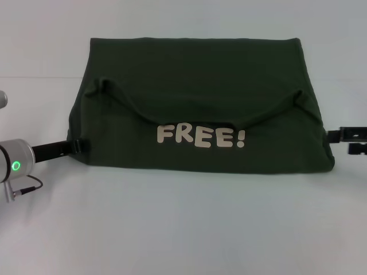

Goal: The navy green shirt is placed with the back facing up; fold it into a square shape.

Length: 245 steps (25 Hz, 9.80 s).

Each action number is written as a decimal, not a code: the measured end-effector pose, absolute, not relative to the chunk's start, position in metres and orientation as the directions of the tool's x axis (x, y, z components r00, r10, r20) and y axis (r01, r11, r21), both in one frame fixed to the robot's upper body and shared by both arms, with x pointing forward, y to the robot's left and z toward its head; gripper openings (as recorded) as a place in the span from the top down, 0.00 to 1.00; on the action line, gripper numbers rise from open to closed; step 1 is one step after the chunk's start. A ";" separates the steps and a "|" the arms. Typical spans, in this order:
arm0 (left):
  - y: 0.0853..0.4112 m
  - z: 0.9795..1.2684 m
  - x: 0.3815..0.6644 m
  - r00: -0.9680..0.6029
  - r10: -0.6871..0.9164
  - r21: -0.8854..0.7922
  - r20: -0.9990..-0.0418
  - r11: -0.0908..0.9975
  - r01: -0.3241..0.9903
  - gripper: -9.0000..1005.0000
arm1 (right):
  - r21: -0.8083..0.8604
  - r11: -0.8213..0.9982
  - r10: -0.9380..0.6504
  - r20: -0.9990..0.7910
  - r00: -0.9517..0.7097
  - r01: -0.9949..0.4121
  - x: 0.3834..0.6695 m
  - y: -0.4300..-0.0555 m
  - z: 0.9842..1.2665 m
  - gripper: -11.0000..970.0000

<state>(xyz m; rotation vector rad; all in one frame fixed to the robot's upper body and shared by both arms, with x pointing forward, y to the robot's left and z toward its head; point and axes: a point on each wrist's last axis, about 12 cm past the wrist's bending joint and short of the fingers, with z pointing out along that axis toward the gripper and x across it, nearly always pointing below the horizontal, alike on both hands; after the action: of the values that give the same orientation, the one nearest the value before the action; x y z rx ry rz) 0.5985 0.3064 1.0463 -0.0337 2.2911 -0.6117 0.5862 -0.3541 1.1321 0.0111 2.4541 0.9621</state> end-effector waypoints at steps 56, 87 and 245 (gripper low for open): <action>0.303 1.054 0.607 -0.707 -0.195 -0.435 -0.679 0.884 0.173 0.95 | 0.421 0.905 0.103 -0.348 -0.932 -0.057 0.639 -0.282 1.110 0.05; 0.306 1.053 0.605 -0.705 -0.204 -0.438 -0.679 0.883 0.166 0.95 | 0.398 0.913 0.067 -0.350 -0.934 -0.083 0.636 -0.280 1.107 0.73; 0.288 1.054 0.619 -0.354 -0.488 -0.538 -0.798 0.841 0.054 0.92 | 0.637 0.763 0.474 -0.667 -0.575 -0.110 0.646 -0.258 1.075 0.93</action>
<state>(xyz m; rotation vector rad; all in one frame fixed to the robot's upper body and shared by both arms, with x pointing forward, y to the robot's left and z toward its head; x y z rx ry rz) 0.6186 0.2875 1.0538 -0.3266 1.8573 -0.5815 0.6461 -0.2582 1.0747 0.2724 2.0423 0.8072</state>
